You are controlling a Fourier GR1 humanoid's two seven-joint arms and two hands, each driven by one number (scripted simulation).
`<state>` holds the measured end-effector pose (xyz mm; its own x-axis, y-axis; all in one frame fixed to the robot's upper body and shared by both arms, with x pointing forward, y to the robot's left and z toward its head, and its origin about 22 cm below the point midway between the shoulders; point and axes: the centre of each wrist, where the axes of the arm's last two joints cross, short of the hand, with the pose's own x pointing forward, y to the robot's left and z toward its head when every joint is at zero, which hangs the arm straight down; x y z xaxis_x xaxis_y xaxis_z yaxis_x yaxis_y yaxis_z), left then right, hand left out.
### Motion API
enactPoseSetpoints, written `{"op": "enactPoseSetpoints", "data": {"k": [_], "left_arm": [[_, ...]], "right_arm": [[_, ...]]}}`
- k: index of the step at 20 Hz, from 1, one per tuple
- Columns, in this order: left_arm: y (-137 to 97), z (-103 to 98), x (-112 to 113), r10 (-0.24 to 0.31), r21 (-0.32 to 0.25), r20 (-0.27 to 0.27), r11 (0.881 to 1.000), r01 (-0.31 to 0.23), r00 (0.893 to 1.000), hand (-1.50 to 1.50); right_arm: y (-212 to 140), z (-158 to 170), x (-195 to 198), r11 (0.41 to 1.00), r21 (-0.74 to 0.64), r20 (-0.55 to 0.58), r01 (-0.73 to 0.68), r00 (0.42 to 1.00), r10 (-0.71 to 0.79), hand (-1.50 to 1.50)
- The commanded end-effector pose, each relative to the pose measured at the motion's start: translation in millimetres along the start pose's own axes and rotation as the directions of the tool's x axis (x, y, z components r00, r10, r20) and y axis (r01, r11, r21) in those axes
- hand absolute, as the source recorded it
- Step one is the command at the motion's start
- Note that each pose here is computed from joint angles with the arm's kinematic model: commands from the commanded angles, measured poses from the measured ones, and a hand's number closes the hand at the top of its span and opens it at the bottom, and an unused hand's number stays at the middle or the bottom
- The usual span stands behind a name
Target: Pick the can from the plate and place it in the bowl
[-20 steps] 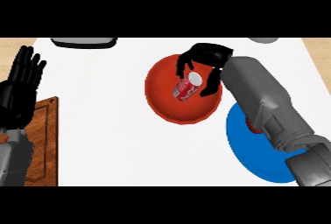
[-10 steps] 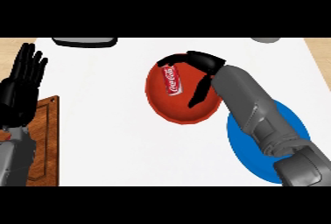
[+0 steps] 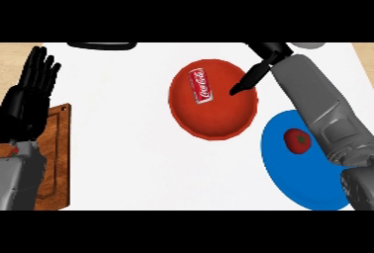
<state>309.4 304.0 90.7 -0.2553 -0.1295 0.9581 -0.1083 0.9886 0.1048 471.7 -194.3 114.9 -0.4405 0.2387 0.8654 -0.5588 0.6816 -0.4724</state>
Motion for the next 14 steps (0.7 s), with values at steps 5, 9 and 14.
{"op": "enactPoseSetpoints", "data": {"k": [5, 9, 14], "left_arm": [[-4.2, -9.0, 3.8, 0.011, -0.033, 0.023, 0.999, -0.01, 1.0, 0.0], [-10.4, -11.0, 9.9, 0.019, -0.032, 0.034, 0.999, -0.018, 0.999, 0.0], [-19.1, -15.1, 14.1, 0.033, -0.072, 0.048, 0.997, -0.029, 0.998, 0.0]], "right_arm": [[-68.4, 51.8, 6.0, 0.988, -0.108, 0.001, 0.111, 0.994, -0.111, -1.5], [-94.1, 75.2, 11.5, 0.98, -0.156, 0.011, 0.124, 0.992, -0.124, -1.5], [-99.4, 86.4, 8.7, 0.979, -0.154, -0.006, 0.137, 0.99, -0.139, -1.5]]}}
